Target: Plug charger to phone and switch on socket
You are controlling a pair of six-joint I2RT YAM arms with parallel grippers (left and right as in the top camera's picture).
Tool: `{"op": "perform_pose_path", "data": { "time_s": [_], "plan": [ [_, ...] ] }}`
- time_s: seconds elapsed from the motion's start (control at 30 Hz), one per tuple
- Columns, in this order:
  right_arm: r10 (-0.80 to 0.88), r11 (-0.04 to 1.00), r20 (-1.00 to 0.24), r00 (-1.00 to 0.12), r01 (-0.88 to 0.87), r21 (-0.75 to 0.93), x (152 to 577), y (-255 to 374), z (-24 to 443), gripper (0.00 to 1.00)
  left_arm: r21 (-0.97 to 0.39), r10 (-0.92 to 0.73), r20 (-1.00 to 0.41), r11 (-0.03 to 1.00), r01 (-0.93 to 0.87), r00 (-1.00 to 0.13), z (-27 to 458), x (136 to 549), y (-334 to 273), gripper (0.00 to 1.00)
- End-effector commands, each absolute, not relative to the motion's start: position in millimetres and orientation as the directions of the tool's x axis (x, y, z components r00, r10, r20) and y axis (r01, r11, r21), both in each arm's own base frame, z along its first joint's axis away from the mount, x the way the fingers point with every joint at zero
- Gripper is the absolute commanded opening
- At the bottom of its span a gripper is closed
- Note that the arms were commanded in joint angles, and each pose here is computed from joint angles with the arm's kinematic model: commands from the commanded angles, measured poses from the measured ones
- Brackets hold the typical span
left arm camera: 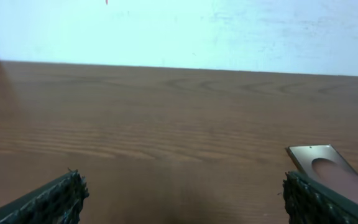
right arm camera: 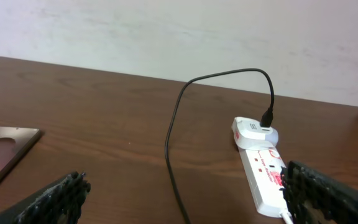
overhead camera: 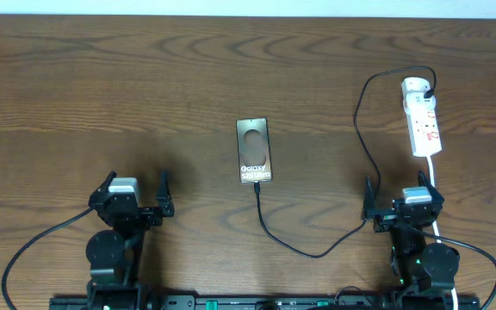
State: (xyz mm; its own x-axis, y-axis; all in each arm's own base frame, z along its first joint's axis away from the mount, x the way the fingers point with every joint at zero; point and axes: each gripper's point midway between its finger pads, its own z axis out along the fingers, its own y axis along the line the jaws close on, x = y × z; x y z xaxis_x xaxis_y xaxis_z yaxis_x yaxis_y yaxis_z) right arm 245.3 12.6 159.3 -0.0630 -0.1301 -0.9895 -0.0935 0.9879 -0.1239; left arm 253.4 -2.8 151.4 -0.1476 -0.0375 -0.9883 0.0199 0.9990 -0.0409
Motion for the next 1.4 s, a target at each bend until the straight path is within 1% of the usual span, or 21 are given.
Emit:
{"op": "perform_pose_path", "data": {
  "time_s": [0.0, 0.07, 0.23, 0.37, 1.37],
  "plan": [
    [-0.133, 0.987, -0.989, -0.06, -0.094, -0.127, 245.3, 13.2, 158.5, 0.99, 0.03, 0.033, -0.991, 0.999, 0.029, -0.127, 148.6, 251.8, -2.2, 0.98],
    [-0.134, 0.987, -0.989, -0.06, -0.094, -0.128, 245.3, 13.2, 158.5, 0.99, 0.032, 0.035, -0.991, 0.999, 0.028, -0.129, 144.0, 250.8, -2.1, 0.98],
    [-0.134, 0.987, -0.989, -0.06, -0.094, -0.128, 245.3, 13.2, 158.5, 0.99, 0.03, 0.033, -0.983, 0.999, 0.021, -0.179, 131.0, 245.2, -0.8, 0.99],
    [-0.133, 0.987, -0.989, -0.06, -0.094, -0.127, 245.3, 13.2, 158.5, 0.99, 0.034, 0.034, -0.989, 0.999, 0.007, -0.146, 138.4, 244.0, 1.4, 0.98],
    [-0.133, 0.987, -0.989, -0.06, -0.094, -0.127, 245.3, 13.2, 158.5, 0.99, 0.033, 0.033, -0.988, 0.999, 0.002, -0.151, 137.4, 244.1, 2.2, 0.98]
  ]
}}
